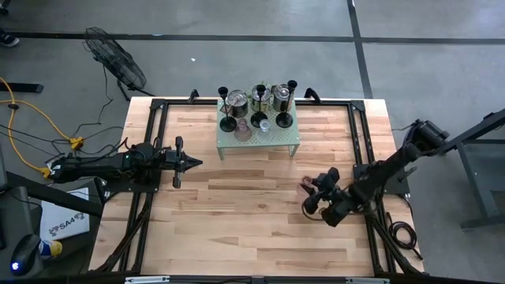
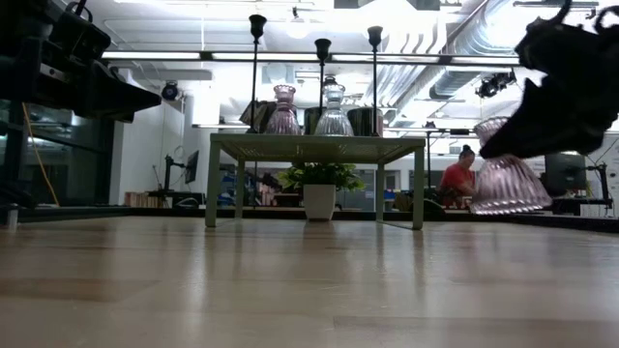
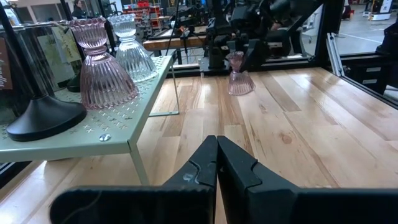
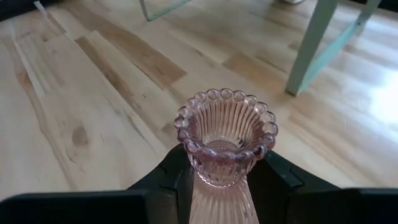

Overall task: Pick & Place candle stick holders
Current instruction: Put the pink candle holder on the shelf

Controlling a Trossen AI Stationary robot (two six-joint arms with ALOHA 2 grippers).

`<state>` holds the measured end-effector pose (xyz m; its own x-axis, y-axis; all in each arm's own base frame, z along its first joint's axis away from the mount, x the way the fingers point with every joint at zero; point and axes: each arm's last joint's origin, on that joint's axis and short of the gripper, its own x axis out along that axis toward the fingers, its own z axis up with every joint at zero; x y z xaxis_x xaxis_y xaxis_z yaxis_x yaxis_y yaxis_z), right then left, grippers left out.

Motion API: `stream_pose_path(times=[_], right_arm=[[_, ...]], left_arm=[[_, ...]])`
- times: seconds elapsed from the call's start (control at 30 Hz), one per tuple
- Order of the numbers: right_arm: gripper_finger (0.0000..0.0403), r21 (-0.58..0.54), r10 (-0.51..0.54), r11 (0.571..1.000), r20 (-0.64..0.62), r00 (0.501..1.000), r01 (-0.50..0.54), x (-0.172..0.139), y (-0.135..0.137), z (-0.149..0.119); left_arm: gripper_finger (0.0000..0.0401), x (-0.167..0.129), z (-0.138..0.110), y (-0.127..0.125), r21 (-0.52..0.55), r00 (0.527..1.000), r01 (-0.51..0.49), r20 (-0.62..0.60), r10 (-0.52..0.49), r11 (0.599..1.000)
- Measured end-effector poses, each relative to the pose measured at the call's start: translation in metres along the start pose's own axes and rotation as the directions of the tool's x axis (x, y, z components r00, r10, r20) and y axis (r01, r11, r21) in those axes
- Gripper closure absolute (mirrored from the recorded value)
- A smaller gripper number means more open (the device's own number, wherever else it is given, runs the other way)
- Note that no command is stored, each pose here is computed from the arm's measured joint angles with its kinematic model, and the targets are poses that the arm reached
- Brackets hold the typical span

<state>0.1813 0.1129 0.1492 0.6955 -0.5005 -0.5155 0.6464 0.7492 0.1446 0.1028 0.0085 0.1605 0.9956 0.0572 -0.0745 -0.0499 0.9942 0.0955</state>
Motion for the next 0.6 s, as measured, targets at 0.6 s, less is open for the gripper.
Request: stream_pose_path(times=[0.6], right_arm=[[0.0293,-0.061,0.089,0.995,0.1,0.991,-0.083,0.01,0.0,0.057]], left_arm=[[0.0401,0.0,0.0,0.0,0.0,1.0,0.0,0.0,0.0,1.0]])
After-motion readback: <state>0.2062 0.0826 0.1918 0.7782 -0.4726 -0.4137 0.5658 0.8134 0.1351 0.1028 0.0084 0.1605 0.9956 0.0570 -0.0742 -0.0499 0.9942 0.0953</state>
